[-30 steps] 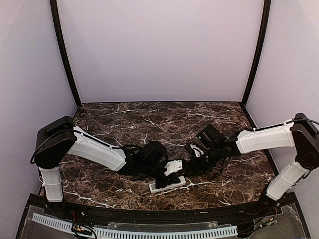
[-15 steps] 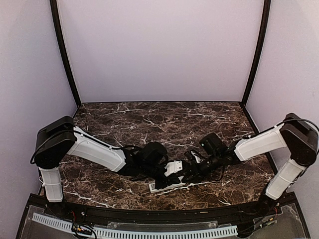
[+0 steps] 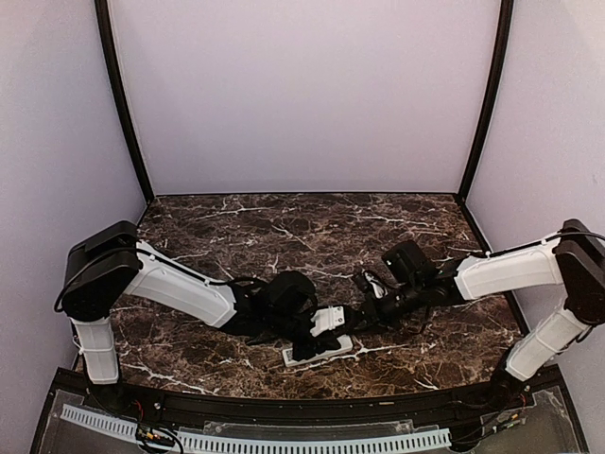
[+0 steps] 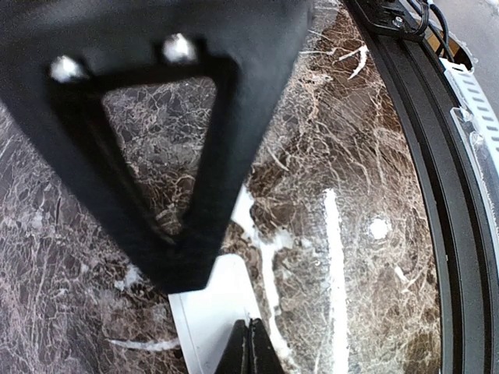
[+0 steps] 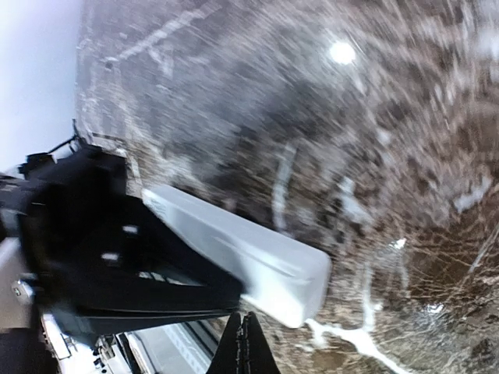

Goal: Load the batteries into the remote control
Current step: Press the battery cover on the remote control, then pick up the remote control from the center of the board.

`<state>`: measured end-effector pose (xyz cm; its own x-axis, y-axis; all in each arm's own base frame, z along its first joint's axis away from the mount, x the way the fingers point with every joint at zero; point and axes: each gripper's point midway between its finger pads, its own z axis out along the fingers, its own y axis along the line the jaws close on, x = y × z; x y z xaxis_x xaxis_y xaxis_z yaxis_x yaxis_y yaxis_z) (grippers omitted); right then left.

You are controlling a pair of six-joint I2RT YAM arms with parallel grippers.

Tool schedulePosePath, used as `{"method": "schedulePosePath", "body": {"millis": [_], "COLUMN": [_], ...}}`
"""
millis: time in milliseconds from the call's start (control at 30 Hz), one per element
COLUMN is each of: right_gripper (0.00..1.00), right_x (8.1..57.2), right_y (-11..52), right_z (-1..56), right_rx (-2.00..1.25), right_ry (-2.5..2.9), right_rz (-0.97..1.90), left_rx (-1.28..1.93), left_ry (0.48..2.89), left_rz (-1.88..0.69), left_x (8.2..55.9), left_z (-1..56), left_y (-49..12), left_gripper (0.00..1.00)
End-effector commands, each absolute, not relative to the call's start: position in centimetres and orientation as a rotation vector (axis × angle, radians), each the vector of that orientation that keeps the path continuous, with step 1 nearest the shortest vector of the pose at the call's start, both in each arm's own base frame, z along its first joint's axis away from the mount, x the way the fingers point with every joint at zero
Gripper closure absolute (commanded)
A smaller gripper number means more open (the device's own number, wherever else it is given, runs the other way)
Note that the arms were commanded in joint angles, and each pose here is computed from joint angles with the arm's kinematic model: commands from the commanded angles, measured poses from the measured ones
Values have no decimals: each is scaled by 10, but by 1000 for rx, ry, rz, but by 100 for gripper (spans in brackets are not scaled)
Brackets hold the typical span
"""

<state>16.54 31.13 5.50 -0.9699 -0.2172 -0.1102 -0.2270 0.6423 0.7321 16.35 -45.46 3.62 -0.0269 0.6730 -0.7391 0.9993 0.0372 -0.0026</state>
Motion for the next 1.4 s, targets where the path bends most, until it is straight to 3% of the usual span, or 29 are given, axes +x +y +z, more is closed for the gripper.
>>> {"method": "schedulePosePath", "body": {"millis": [0, 167, 400, 733, 867, 1233, 1367], "right_gripper": [100, 100, 100, 100, 100, 100, 100], "right_x": [180, 176, 150, 180, 187, 187, 190], "right_y": [317, 314, 293, 302, 299, 289, 285], "right_z": [89, 65, -26, 60, 75, 78, 83], "right_rx": [-413, -353, -197, -331, -344, -350, -347], "right_ry": [2745, 2767, 2971, 2798, 2759, 2758, 2743], "right_rz": [1258, 1275, 1257, 1192, 1165, 1119, 1094], "left_rx": [1795, 1794, 1788, 1745, 1712, 1650, 1669], "left_ry": [1993, 1993, 1990, 1991, 1948, 1880, 1896], "left_rz": [-619, -617, -615, -644, -680, -748, -723], "left_x": [149, 148, 150, 154, 157, 160, 160], "left_z": [-17, -17, -15, 0, 24, 65, 54], "left_y": [-405, -404, -406, -409, -419, -432, -429], "left_gripper": [100, 100, 100, 100, 90, 46, 37]}}
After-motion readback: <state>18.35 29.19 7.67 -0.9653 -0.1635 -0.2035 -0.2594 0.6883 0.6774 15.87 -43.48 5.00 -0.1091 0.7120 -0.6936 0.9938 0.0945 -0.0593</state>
